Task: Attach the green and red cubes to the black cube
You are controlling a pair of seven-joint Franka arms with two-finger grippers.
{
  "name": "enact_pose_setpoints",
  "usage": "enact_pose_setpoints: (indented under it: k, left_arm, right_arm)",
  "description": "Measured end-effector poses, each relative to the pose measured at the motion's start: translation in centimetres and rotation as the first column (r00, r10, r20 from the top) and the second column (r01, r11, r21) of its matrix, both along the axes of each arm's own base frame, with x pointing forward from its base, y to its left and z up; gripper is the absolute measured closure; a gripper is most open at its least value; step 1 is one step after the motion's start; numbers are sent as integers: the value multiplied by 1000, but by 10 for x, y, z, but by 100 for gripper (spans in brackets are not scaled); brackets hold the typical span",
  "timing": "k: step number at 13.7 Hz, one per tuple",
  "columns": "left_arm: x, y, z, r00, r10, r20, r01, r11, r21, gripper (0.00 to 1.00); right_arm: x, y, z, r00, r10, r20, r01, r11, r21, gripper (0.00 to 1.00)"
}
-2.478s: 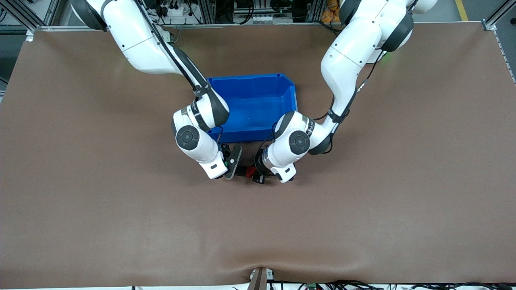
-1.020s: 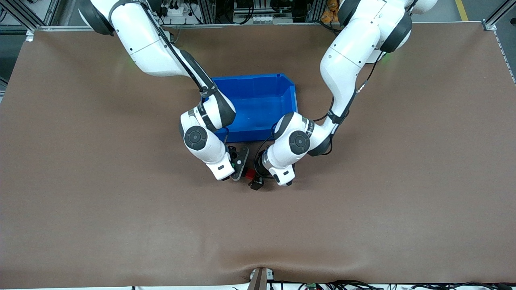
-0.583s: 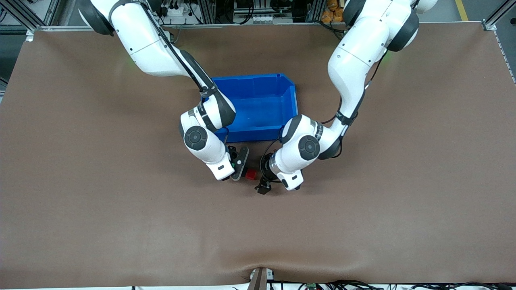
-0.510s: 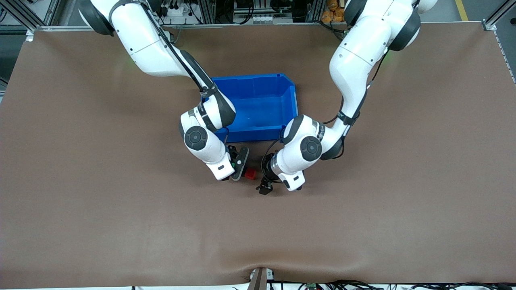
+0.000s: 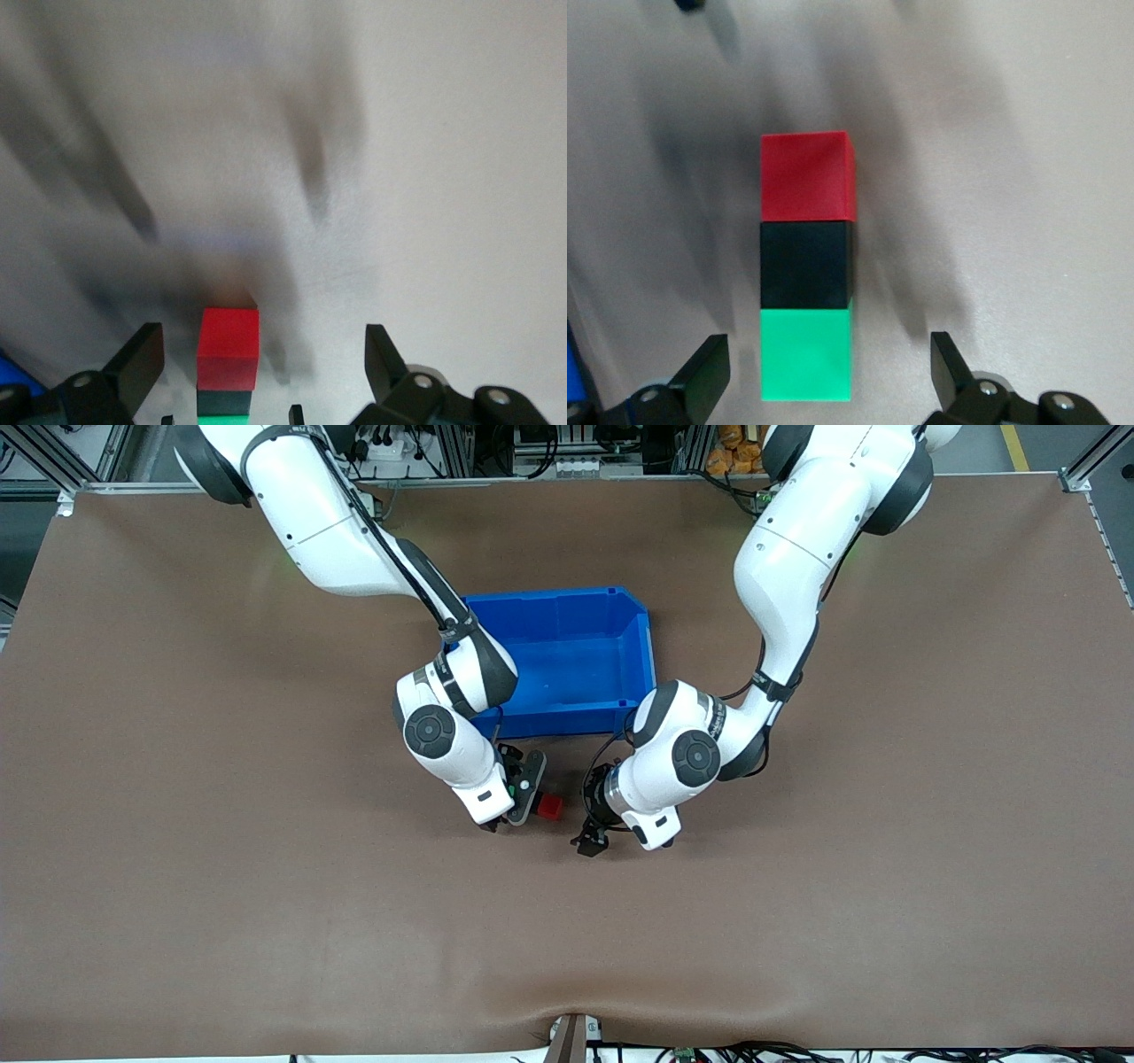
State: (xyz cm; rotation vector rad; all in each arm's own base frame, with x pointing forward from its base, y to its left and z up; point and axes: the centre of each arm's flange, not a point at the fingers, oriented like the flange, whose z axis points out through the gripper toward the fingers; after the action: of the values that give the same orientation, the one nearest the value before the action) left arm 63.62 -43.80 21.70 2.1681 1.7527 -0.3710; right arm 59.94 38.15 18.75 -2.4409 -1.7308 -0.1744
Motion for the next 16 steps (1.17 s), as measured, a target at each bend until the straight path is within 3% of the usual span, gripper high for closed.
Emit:
enact_pose_setpoints:
  k: [5, 9, 12, 16]
  left_arm:
    - [27, 51, 51, 999, -48, -23, 48, 999, 7, 0]
    - [50, 115, 99, 987, -164, 1, 163, 986, 16, 0]
    - [69, 184, 117, 956, -293, 30, 291, 955, 55, 0]
    - [80, 247, 136, 901, -433, 42, 417, 887, 198, 0]
  right_arm:
    - [2, -9, 12, 992, -92, -86, 89, 995, -39, 0]
    - [19, -45, 57, 961, -235, -144, 227, 971, -72, 0]
    - [48, -113, 107, 908, -390, -155, 383, 921, -74, 0]
    - [65, -205, 174, 809, -558, -183, 552, 829, -90, 0]
